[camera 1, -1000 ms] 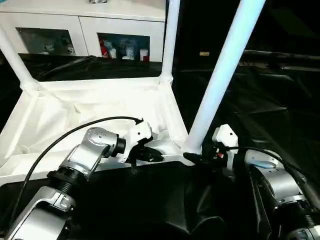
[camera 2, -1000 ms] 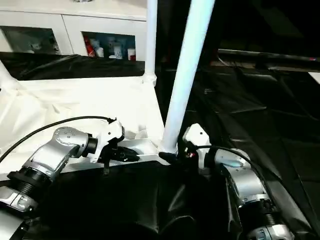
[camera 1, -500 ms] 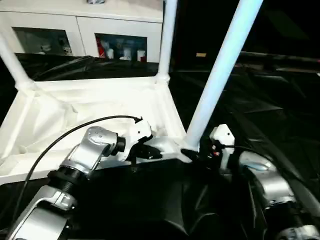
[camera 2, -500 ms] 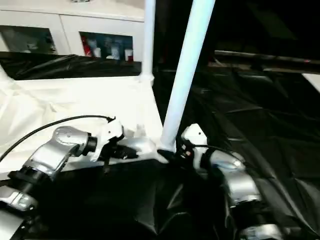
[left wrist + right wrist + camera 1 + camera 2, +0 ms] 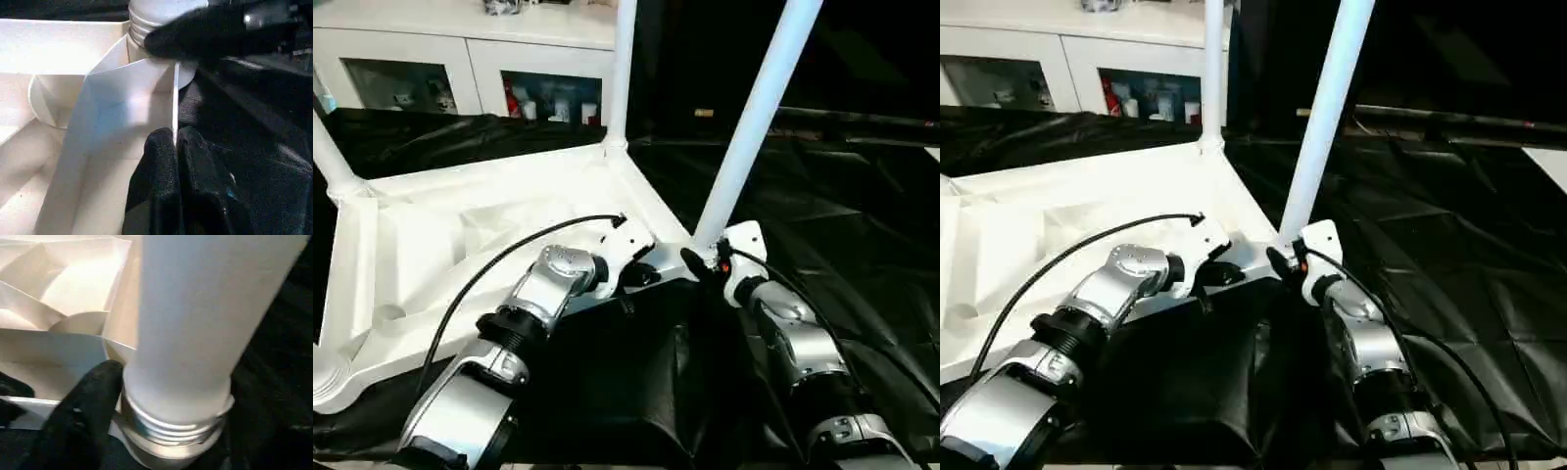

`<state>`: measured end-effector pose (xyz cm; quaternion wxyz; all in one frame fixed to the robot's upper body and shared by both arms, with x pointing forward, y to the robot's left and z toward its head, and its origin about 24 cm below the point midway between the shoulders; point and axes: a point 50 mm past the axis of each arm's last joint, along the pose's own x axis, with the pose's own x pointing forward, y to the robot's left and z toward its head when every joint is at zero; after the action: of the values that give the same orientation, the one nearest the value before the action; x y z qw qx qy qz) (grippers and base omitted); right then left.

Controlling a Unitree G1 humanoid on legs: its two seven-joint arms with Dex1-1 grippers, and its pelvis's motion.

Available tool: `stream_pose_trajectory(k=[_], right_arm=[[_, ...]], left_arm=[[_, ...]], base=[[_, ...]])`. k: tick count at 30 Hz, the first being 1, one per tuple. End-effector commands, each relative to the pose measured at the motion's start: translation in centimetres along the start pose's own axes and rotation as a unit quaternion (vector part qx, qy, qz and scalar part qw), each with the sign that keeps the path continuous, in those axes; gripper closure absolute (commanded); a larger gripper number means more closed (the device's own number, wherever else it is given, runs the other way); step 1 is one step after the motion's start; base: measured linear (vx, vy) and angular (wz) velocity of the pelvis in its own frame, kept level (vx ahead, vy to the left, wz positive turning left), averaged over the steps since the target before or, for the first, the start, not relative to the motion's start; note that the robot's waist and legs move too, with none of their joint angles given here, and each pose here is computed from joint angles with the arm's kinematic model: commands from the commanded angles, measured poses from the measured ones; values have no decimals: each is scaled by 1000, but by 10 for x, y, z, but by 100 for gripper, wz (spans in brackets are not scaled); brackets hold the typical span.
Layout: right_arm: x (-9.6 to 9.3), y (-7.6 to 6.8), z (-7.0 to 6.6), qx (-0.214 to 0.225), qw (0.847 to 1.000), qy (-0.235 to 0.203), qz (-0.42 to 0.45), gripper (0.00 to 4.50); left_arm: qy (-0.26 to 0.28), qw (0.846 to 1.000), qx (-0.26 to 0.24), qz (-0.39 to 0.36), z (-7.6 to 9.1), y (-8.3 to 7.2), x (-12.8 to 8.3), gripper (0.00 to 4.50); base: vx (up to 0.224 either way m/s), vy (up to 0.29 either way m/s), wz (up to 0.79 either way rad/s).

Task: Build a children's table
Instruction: Rotate leg to tighten

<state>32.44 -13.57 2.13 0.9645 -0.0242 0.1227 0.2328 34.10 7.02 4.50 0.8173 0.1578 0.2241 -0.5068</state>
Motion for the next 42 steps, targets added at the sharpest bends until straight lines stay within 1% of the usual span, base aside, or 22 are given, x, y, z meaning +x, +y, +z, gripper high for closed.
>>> stream_pose_trajectory(k=[1, 2, 3, 5, 6, 9, 12, 15, 17, 21, 24, 25, 26, 29, 30, 31, 32, 34, 37, 39, 41, 42], right_arm=[[1, 25, 12, -17, 991, -35, 128, 74], [1, 24, 13, -18, 991, -35, 129, 74], [-9, 17, 16, -32, 985, -39, 167, 74], [-22, 10, 17, -53, 975, -32, 212, 74], [-22, 10, 17, -53, 975, -32, 212, 74], [-43, -1, 16, -77, 957, -3, 280, 74], [-56, -10, 15, -102, 943, 24, 317, 74], [-58, -12, 14, -117, 933, 40, 337, 74], [-55, -12, 15, -126, 931, 44, 340, 74], [-48, -4, 22, -113, 926, 29, 359, 74], [-47, -1, 24, -111, 923, 24, 368, 111], [-47, -1, 25, -111, 921, 21, 372, 111], [-46, 0, 25, -110, 920, 19, 376, 130], [-46, 1, 25, -110, 918, 19, 381, 150], [-47, 0, 23, -109, 916, 25, 386, 150], [-47, 0, 22, -109, 915, 28, 388, 170], [-48, 0, 20, -108, 914, 31, 390, 176], [-48, 0, 19, -107, 914, 33, 390, 180], [-48, 2, 12, -85, 921, 34, 378, 184], [-46, 4, 6, -69, 933, 32, 351, 185], [-37, 3, -3, -59, 960, 36, 271, 185], [-30, 0, -8, -40, 977, 39, 205, 185]], left_arm=[[15, 998, 28, -48, -1, -7, 3, 450], [15, 998, 29, -50, -1, -6, 2, 450], [19, 996, 45, -76, -4, -5, -5, 450], [24, 992, 58, -113, -8, -5, -15, 450], [24, 992, 58, -113, -8, -5, -15, 450], [28, 981, 94, -167, -12, -5, -32, 450], [35, 973, 108, -198, -14, -2, -46, 450], [37, 969, 115, -215, -14, -1, -54, 450], [37, 968, 116, -218, -14, -1, -56, 450], [32, 969, 117, -217, -13, 0, -58, 450], [32, 969, 117, -218, -13, 0, -59, 450], [31, 968, 116, -218, -13, 0, -60, 450], [30, 969, 114, -218, -14, 0, -60, 450], [30, 969, 113, -217, -14, 0, -61, 450], [30, 970, 113, -213, -14, 1, -61, 450], [30, 970, 112, -212, -14, 2, -62, 450], [30, 971, 112, -210, -14, 2, -62, 450], [32, 971, 113, -207, -15, 3, -62, 450], [29, 978, 105, -176, -15, 6, -59, 450], [20, 987, 90, -132, -13, 10, -52, 450], [3, 994, 69, -86, -9, 14, -43, 450], [-2, 996, 59, -69, -7, 13, -37, 450]], base=[[0, 0, 0], [0, 0, 0], [0, 0, 0], [25, -15, 0], [50, -30, -1], [59, -44, -1], [54, -37, 0], [0, 0, 0], [0, 0, 0], [0, 0, 0], [0, 0, 0], [0, 0, 0], [0, 0, 0], [0, 0, 0], [0, 0, 0], [0, 0, 0], [0, 0, 0], [0, 0, 0], [0, 0, 0], [0, 0, 0], [0, 0, 0], [0, 0, 0]])
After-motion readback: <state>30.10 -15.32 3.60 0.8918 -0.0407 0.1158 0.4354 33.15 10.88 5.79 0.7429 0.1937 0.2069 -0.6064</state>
